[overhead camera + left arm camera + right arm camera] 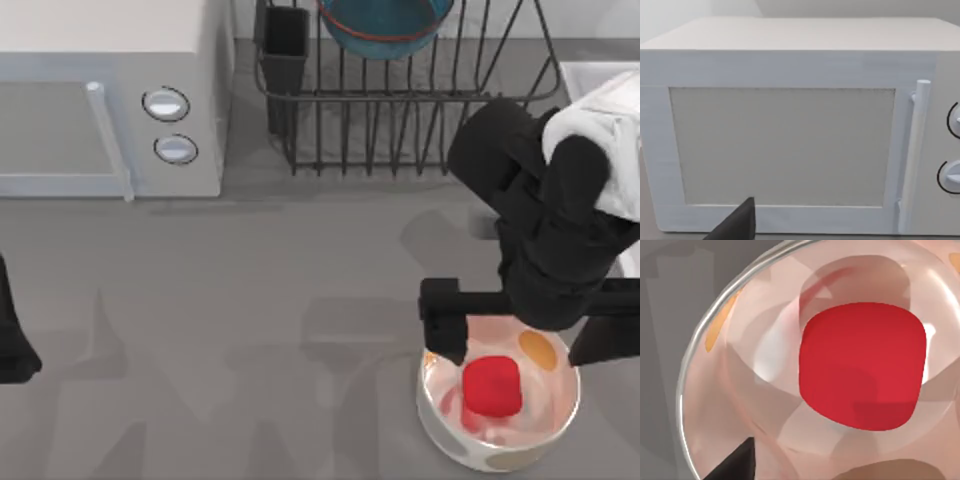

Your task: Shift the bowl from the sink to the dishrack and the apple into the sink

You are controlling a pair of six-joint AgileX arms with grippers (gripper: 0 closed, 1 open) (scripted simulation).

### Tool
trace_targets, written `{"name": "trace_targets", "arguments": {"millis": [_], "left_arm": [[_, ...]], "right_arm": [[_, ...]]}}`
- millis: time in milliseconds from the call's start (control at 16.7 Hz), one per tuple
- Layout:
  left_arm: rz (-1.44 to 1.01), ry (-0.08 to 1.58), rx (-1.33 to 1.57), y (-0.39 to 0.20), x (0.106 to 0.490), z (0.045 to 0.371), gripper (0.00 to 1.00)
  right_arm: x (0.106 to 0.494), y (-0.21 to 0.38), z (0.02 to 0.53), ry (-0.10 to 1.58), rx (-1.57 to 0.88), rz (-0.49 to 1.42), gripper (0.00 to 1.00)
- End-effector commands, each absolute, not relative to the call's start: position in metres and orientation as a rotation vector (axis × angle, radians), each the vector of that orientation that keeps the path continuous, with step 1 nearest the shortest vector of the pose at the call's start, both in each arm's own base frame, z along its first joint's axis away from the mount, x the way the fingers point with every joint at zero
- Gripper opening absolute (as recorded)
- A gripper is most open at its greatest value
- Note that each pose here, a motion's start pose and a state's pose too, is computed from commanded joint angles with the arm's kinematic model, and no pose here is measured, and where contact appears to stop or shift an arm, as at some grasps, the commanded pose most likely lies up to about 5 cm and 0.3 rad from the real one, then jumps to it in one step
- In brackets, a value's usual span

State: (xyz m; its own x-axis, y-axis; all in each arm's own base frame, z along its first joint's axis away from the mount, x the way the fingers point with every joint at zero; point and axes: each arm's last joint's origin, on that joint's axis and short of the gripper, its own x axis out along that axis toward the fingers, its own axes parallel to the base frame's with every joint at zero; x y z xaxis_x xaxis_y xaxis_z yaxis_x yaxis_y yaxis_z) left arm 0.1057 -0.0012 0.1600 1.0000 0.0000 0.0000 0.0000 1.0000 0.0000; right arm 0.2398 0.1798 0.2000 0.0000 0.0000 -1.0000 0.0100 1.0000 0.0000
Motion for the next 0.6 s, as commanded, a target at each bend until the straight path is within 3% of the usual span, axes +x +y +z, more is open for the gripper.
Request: {"name": "trace_targets", "arguments": {"millis": [240,600], "left_arm": [[0.0,0.0,0.0,-0.001,0.106,0.16,1.0],[0.0,0.0,0.0,-0.001,0.106,0.16,1.0]], "right_arm": [[0.242,0.179,0.19,1.569,0.012,-0.011,1.0],[0.244,0.183,0.123,1.566,0.013,-0.002,1.0]]}}
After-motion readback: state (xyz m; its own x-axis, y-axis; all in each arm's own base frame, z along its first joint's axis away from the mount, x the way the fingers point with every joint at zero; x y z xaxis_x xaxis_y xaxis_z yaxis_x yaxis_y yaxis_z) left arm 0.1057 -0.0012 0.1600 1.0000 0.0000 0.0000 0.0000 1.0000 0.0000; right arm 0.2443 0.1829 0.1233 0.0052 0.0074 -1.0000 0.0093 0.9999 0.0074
